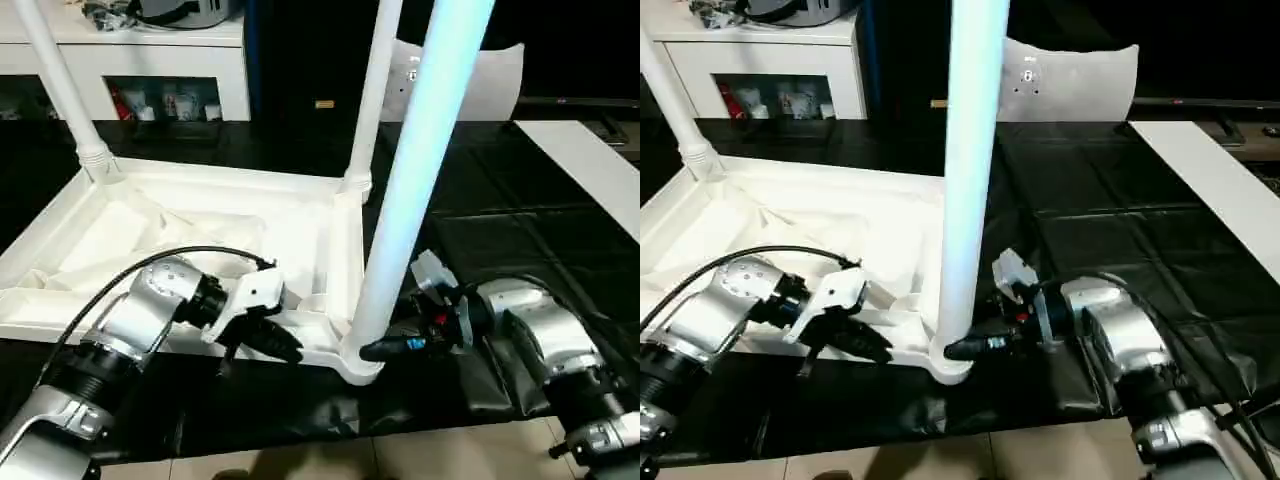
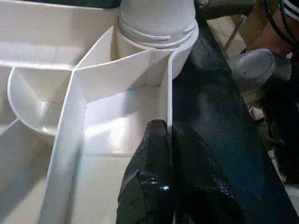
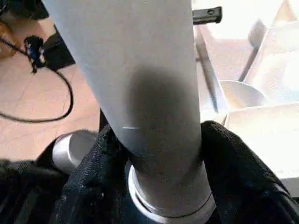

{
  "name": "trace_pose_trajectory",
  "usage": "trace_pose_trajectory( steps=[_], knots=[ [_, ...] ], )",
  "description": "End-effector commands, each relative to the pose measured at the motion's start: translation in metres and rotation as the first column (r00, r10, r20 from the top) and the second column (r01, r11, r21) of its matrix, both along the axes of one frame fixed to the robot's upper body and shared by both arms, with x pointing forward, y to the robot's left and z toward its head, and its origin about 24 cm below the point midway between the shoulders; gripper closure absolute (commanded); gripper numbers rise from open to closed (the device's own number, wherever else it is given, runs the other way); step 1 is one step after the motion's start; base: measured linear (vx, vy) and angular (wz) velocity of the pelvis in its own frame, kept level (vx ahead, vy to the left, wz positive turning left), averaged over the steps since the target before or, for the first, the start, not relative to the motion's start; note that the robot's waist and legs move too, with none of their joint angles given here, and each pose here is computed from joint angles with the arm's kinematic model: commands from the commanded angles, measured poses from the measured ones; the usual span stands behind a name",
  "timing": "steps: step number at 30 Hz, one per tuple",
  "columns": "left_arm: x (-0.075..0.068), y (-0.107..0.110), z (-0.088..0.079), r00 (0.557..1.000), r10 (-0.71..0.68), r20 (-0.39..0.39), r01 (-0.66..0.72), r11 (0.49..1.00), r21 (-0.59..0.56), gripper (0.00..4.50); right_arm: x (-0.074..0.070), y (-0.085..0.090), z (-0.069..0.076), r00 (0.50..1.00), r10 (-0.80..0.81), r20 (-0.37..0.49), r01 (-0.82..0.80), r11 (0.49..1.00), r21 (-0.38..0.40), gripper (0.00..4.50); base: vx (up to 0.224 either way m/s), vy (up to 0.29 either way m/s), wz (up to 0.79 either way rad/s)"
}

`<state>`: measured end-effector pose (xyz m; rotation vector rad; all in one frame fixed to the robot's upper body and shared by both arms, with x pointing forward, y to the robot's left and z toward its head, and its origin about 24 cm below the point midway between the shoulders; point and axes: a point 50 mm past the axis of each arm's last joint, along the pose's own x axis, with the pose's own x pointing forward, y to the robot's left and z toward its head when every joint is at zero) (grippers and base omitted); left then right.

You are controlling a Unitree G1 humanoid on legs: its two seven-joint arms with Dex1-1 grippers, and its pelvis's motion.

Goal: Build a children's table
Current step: Rotate leg to tighten

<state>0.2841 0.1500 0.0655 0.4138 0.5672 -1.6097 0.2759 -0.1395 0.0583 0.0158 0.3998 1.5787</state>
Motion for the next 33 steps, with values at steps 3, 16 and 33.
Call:
trace_pose_trajectory(
  steps=[3, 16, 33],
  knots=[
    [0.011, -0.025, 0.015, 0.987, 0.132, 0.096, -0.123, 0.987, -0.100, 4.50, 0.011, 0.027, -0.001, 0.986, -0.164, 0.006, 0.164, 0.986, 0.024, 2.44, 0.000, 0.000, 0.00],
    [0.035, -0.084, 0.020, 0.804, 0.581, 0.126, -0.543, 0.804, -0.243, 4.50, 0.059, 0.064, -0.003, 0.703, -0.706, 0.084, 0.708, 0.706, 0.007, 2.49, 0.000, 0.000, 0.00],
    [0.033, -0.068, 0.018, 0.846, 0.496, 0.196, -0.457, 0.864, -0.211, 4.50, 0.060, 0.028, 0.009, 0.687, -0.719, 0.107, 0.711, 0.695, 0.104, 0.68, 0.010, -0.003, 0.01]
  ],
)
